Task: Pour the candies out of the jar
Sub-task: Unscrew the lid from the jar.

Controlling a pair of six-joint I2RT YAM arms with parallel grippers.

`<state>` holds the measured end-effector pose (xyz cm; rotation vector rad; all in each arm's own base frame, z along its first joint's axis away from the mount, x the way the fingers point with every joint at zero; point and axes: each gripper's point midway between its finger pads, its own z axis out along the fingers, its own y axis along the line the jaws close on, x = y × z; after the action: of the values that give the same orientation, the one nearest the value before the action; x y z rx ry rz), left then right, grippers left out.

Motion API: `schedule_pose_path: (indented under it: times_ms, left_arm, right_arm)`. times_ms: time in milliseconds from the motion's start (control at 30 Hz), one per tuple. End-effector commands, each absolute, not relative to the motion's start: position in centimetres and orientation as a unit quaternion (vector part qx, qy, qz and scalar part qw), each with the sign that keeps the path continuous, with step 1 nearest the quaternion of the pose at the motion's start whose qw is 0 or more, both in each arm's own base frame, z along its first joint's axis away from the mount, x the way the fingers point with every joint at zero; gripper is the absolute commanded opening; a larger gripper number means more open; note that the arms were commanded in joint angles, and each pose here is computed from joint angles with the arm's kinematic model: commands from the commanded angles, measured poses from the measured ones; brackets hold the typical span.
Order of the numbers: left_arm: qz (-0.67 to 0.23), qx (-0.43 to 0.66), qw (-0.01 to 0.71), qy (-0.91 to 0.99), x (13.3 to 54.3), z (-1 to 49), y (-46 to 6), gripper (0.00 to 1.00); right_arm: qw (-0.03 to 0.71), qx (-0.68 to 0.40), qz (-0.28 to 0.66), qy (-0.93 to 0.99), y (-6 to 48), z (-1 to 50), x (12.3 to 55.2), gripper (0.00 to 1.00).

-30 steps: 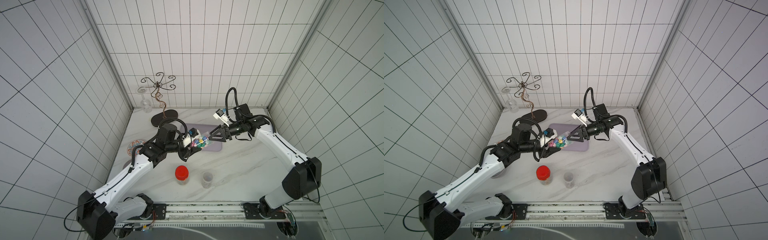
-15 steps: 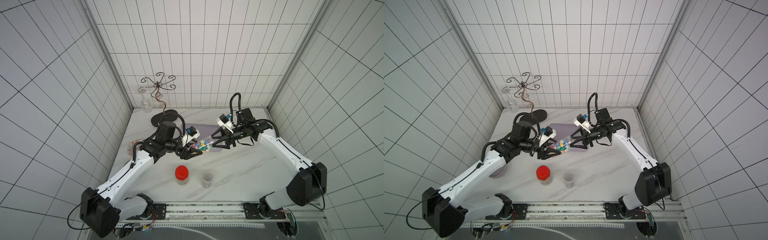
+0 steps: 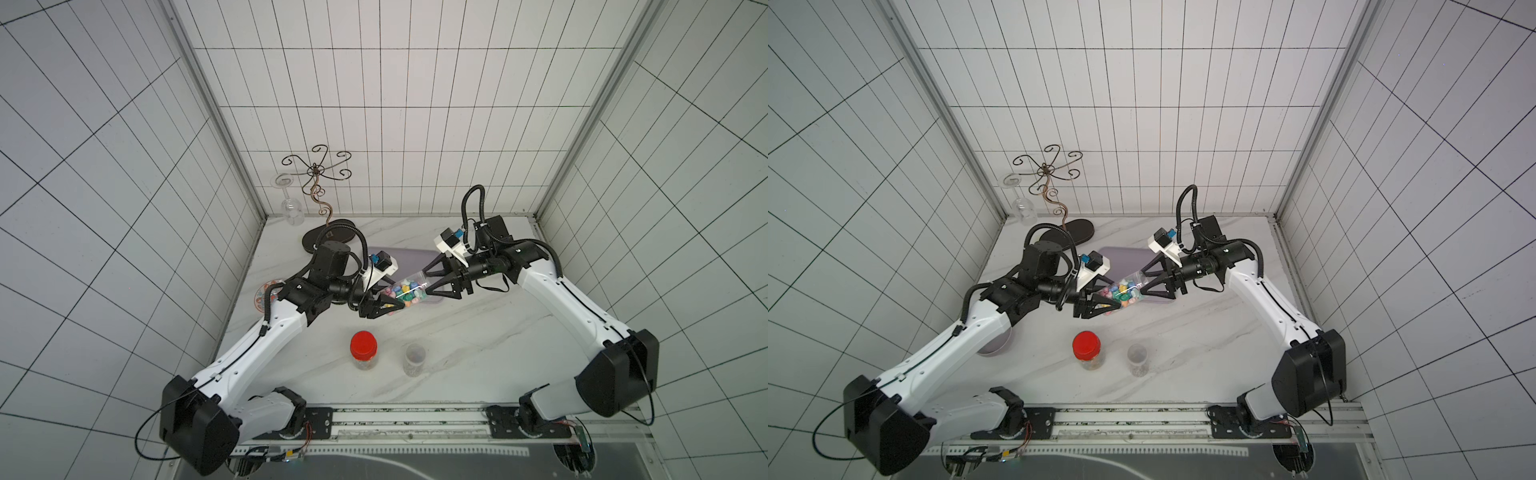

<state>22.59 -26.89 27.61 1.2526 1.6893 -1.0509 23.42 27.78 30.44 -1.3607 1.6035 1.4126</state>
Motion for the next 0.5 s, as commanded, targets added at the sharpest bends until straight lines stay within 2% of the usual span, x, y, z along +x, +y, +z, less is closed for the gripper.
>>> schedule_pose_path:
  times_ms: [0, 267, 467]
  left_arm:
    - [-0.383, 0.506, 0.474, 0.611, 23.7, 32.2, -26.6, 0.43]
    - [-0.357, 0.504, 0.483, 0.621, 23.8, 31.8, -26.1, 0.43]
    - [-0.287, 0.502, 0.496, 0.648, 25.1, 30.2, -26.0, 0.43]
  right_arm:
    - [0.290, -0.493, 0.546, 0.612, 28.0, 32.5, 22.3, 0.74]
    - [0.326, -0.420, 0.533, 0.658, 27.4, 35.3, 25.2, 0.83]
    - [0.323, -0.307, 0.543, 0.712, 25.9, 37.0, 28.4, 0.92]
